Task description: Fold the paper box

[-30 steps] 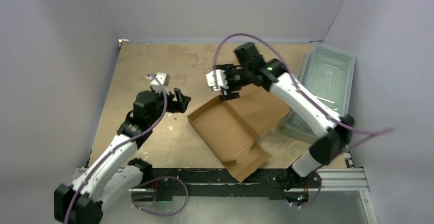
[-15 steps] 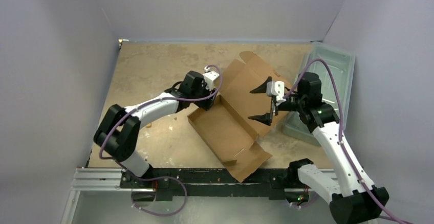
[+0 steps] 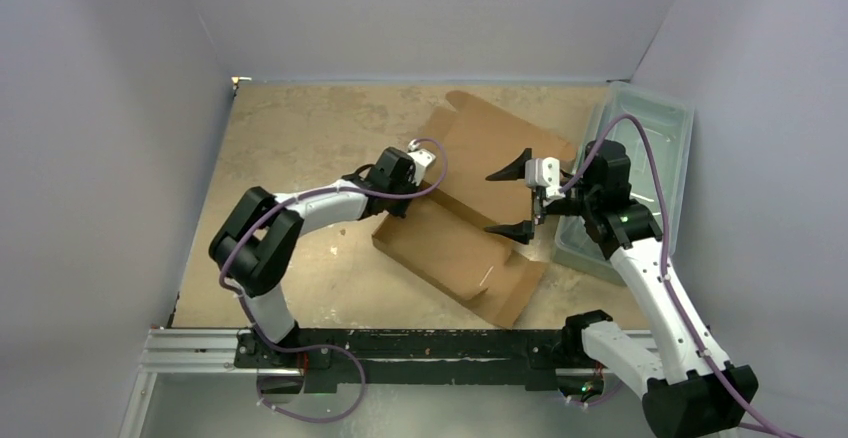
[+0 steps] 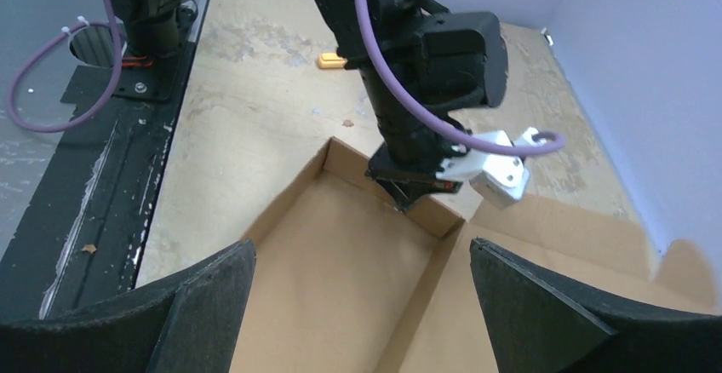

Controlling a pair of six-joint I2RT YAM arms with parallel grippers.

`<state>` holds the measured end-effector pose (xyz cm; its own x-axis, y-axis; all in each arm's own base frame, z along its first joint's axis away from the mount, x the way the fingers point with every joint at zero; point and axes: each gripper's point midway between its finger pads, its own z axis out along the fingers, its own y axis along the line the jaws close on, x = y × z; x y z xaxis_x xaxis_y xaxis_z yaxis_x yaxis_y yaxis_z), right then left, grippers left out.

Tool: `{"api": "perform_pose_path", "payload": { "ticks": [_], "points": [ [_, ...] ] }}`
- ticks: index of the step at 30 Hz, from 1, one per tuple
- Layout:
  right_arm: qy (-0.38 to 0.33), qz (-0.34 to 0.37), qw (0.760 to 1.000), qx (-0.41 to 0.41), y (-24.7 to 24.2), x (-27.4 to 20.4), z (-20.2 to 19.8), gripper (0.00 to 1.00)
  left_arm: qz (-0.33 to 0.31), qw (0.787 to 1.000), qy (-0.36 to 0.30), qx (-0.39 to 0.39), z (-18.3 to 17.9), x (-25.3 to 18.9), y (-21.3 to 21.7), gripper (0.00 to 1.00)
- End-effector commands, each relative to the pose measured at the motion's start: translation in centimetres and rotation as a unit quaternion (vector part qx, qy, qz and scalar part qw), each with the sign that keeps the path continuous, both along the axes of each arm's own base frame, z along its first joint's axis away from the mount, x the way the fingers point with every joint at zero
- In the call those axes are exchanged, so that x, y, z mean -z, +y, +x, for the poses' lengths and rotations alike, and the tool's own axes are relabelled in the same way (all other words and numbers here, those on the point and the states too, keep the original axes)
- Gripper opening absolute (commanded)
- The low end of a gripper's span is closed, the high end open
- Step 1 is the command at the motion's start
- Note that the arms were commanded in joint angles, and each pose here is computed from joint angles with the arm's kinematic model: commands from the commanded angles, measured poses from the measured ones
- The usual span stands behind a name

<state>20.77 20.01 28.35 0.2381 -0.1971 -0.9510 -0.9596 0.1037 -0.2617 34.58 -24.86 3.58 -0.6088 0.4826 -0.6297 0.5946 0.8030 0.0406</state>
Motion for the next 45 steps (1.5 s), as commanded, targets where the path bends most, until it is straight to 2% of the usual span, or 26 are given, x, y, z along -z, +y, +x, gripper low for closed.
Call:
{"api": "perform_pose_path", "payload": {
  "ticks": [1, 4, 6, 10, 13, 18, 24, 26, 29, 32, 35, 39, 44, 45],
  "points": [
    [-0.01, 0.001, 1.0, -0.004, -0.2, 0.1, -0.3, 0.99, -0.025, 0.994, -0.065, -0.079, 0.4, -4.1, 2.5, 0.0],
    [-0.012, 0.0, 1.0, -0.001, -0.3, 0.1, -0.1, 0.99, -0.042, 0.982, -0.086, -0.16, -0.1, -5.7, 5.7, 0.0],
    [-0.011, -0.001, 1.0, 0.009, -0.4, 0.2, 0.2, 0.99, -0.043, 0.966, -0.09, -0.238, -0.7, -6.2, 8.7, 0.0],
    [0.007, 0.006, 0.998, 0.068, -0.8, 0.6, 2.4, 0.99, -0.059, 0.912, -0.083, -0.398, -2.3, -6.3, 14.3, 0.0],
    [0.032, 0.019, 0.992, 0.118, -1.1, 1.4, 4.2, 0.99, -0.074, 0.878, -0.069, -0.468, -3.8, -5.1, 16.2, 0.0],
    [0.094, 0.059, 0.975, 0.191, -1.5, 2.9, 6.9, 0.99, -0.086, 0.843, -0.036, -0.529, -6.3, -1.7, 17.3, 0.0],
    [0.14, 0.056, 0.954, 0.261, -2.3, 5.4, 10.0, 0.99, -0.12, 0.839, -0.023, -0.531, -7.7, 0.0, 17.1, 0.0],
    [0.156, 0.053, 0.944, 0.286, -2.4, 6.3, 11.0, 0.99, -0.124, 0.842, -0.025, -0.524, -7.8, -0.3, 17.0, 0.0],
    [0.168, 0.035, 0.943, 0.285, -1.3, 7.3, 11.3, 0.99, -0.137, 0.848, -0.025, -0.511, -7.8, -1.0, 16.6, 0.0],
    [0.175, 0.014, 0.938, 0.3, -0.6, 8.8, 12.0, 0.99, -0.144, 0.846, -0.041, -0.512, -7.8, -2.4, 17.0, 0.0],
    [0.183, -0.004, 0.92, 0.346, -1.1, 9.7, 14.2, 0.99, -0.16, 0.839, -0.061, -0.516, -7.8, -4.7, 17.5, 0.28],
    [0.202, -0.019, 0.902, 0.381, -1.2, 11.0, 16.1, 0.99, -0.18, 0.834, -0.08, -0.515, -8.0, -7.0, 17.8, 0.52],
    [0.22, -0.038, 0.899, 0.376, -0.4, 12.8, 16.4, 0.92, -0.194, 0.838, -0.067, -0.506, -8.7, -7.6, 17.4, 0.57],
    [0.225, -0.039, 0.898, 0.375, -0.1, 13.1, 16.5, 0.9, -0.205, 0.844, -0.066, -0.491, -8.7, -8.1, 16.9, 0.58]
  ]
}}
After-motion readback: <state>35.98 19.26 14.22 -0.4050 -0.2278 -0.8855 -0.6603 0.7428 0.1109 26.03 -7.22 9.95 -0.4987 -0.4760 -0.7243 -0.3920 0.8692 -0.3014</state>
